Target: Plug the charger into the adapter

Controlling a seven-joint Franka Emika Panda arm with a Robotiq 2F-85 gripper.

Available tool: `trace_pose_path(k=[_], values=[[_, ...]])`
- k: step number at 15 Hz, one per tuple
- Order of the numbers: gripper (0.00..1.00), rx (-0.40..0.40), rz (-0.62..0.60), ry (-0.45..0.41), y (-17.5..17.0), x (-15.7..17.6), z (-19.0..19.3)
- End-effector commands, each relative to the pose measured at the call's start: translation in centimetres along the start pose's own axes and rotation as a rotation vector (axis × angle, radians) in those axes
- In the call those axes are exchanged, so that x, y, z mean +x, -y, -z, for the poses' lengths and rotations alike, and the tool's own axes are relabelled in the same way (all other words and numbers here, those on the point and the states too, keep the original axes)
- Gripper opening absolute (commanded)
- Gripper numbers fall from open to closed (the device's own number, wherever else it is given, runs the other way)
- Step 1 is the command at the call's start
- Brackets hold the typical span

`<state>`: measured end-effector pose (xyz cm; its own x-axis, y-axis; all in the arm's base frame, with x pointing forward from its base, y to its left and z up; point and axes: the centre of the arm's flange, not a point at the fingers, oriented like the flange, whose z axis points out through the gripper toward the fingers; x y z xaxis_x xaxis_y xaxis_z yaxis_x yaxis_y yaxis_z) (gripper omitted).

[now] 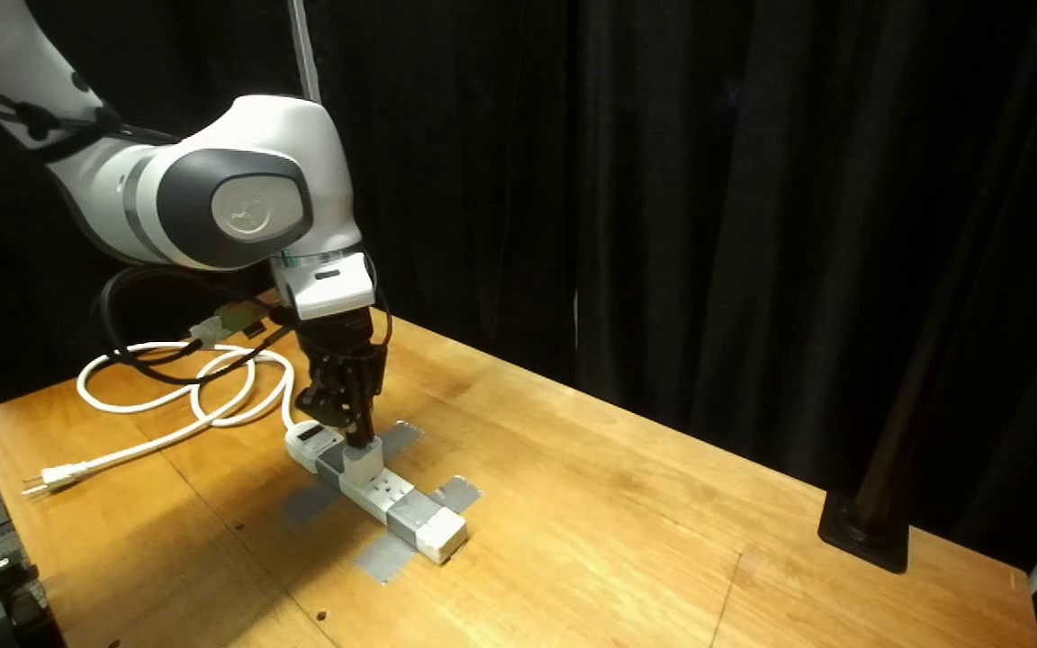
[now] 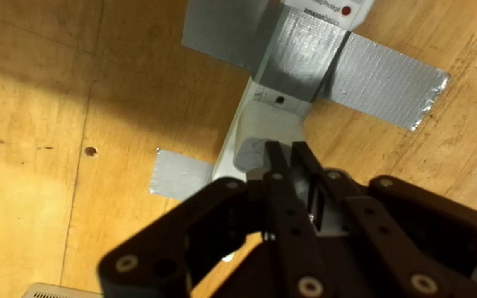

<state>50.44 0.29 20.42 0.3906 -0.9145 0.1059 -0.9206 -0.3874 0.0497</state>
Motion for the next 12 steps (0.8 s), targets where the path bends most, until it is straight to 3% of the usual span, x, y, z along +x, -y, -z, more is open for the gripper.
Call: trace_pose_path(k=[1,6,7,9,12], values=[[0.13,-0.112,0.022,0.020,-3.4,-1.2,-6.6],[0.11,-0.100,0.035,0.022,-3.7,-1.5,-6.5],[0.35,-0.090,0.035,0.032,-3.8,-1.5,-6.5],[0.41,-0.078,0.041,0.032,-4.1,-1.6,-6.5],[0.65,-0.066,0.060,0.037,-5.1,-2.0,-6.0]])
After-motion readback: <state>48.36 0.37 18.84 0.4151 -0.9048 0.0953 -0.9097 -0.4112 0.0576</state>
